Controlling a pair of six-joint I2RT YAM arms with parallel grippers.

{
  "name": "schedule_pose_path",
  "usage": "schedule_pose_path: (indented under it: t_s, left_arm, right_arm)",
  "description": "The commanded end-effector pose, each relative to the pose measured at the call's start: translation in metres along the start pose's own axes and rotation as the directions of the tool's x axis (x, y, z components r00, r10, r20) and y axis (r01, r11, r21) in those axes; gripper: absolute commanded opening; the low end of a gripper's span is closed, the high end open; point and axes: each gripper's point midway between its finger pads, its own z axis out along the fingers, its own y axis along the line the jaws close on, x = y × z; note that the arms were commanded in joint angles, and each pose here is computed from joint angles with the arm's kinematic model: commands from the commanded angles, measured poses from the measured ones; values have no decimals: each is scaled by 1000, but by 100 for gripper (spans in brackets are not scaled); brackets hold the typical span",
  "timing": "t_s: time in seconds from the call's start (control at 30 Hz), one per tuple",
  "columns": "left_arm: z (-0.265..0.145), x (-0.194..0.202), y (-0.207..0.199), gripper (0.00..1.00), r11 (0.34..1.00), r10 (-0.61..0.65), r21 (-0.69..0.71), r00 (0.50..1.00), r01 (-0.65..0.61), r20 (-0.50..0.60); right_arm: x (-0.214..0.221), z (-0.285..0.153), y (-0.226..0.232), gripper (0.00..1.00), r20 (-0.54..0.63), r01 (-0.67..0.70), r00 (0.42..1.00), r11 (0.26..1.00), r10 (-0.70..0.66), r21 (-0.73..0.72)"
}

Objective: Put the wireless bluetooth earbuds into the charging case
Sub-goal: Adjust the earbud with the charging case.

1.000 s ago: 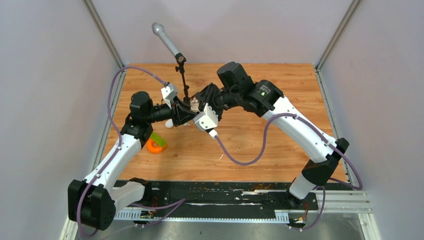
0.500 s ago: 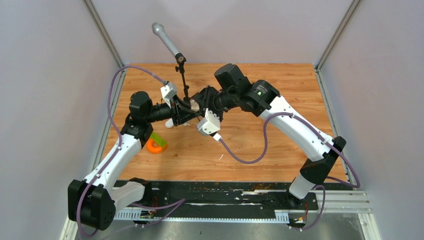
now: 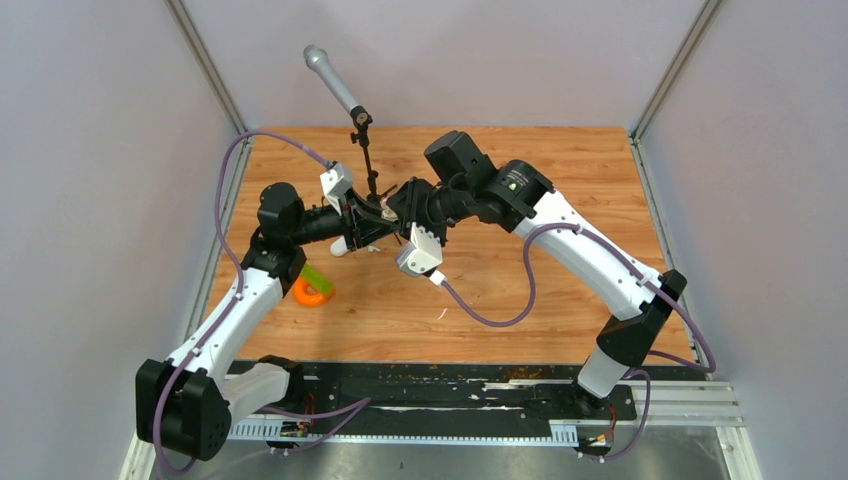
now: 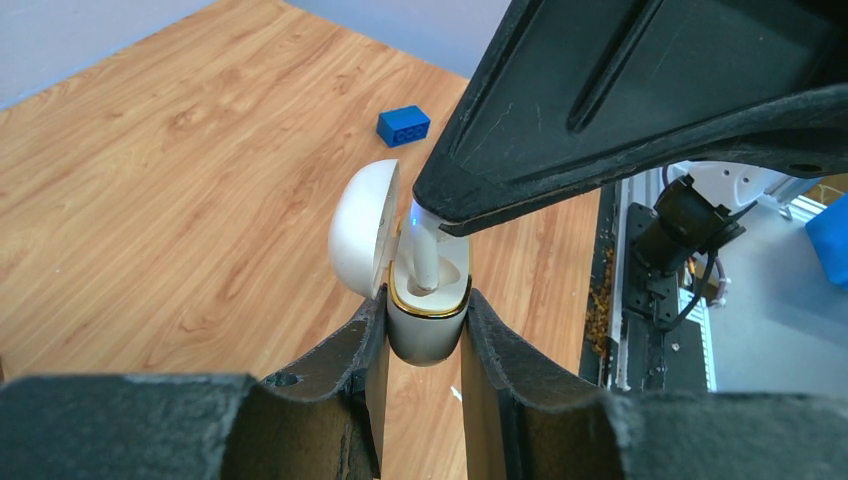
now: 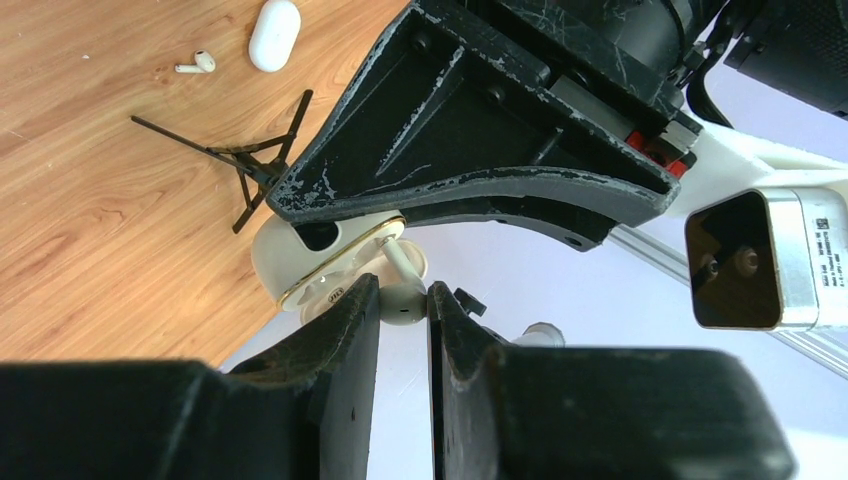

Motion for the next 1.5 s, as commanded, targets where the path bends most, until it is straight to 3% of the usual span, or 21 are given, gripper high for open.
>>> schedule_pose_path:
  t_s: [0.0,0.5,0.67,0.93,1.47]
  left_arm:
    - [2,-21,-6,7,998,53,20,998,-53,43]
    - [3,-23,-5,7,998,59,20,997,-60,52]
    - [2,-22,-5,7,997,76,19,996,-77,51]
    - [1,-19,-5,6,996,83,16,996,-83,46]
    - [1,-14,-6,5,992,122,25,991,-124,58]
  right_arm:
    - [-4,0,-8,0,15,92,996,996,-92,6]
    - [-4,7,-7,0,21,155,988,988,-155,3]
    - [-7,8,-9,8,38,197,980,980,-197,4]
    - [-11,9,-9,11,64,233,971,973,-232,4]
    - [-8,6,-13,39,52,251,967,968,-251,3]
